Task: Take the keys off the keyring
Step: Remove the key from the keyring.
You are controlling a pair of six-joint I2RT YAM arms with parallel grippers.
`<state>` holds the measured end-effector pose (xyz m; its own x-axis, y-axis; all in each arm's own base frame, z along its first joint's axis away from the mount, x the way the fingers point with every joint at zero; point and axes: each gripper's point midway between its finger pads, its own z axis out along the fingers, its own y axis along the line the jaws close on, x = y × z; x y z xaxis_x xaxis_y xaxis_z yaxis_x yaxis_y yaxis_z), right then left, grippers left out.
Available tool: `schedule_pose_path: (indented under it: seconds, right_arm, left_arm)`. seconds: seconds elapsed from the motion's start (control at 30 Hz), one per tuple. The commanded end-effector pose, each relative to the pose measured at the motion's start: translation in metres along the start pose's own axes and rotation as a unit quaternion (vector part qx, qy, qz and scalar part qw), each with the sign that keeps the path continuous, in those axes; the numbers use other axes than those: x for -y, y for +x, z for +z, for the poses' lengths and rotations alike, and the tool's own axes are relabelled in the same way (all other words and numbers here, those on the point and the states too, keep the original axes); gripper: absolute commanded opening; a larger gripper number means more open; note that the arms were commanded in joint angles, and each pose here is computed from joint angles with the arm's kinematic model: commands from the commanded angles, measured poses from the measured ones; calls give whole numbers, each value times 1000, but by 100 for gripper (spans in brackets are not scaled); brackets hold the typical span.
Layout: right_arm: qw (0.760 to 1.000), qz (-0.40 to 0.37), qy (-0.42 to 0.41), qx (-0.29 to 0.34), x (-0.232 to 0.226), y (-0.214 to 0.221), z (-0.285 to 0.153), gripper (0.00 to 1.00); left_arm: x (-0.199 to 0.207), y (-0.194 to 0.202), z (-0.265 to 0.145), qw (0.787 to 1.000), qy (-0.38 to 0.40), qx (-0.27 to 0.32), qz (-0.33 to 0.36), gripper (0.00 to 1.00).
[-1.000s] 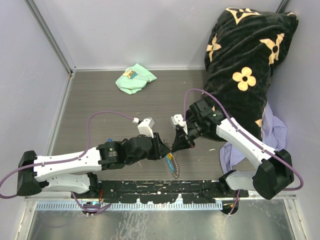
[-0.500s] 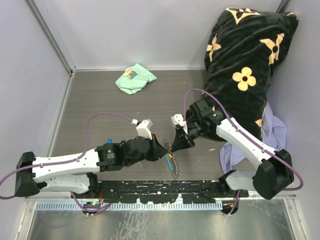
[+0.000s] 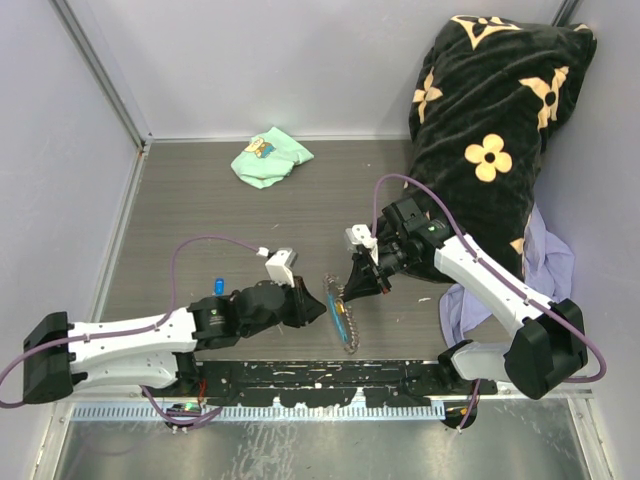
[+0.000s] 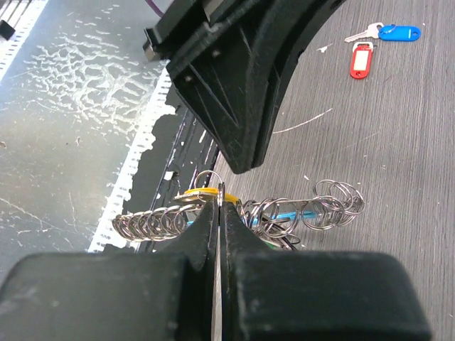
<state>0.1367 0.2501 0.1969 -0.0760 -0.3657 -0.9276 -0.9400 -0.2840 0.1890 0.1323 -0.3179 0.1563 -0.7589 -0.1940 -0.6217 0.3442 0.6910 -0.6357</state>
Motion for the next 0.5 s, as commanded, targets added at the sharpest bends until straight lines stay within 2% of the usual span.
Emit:
schedule_pose_path:
  seconds: [0.0, 0.1, 0.2, 0.33, 0.47]
  right_arm:
    - [999, -34, -9, 38, -6, -22, -3, 1]
    - [999, -34, -9, 38, -5, -23, -4, 1]
    - [999, -32, -8, 38, -5, -22, -4, 1]
    - [999, -29, -8, 38, -4, -21, -4, 1]
    - [999, -28, -7, 38, -3, -20, -4, 1]
  left_arm:
    - [40, -33, -24, 990, 126, 61, 6, 20]
    - [54, -40, -42, 976, 200, 81, 2, 34]
    - [70, -41, -52, 964, 251, 83, -3, 43]
    - [80, -44, -47, 967, 243, 63, -28, 46]
    - [76, -47, -34, 978, 196, 49, -55, 48]
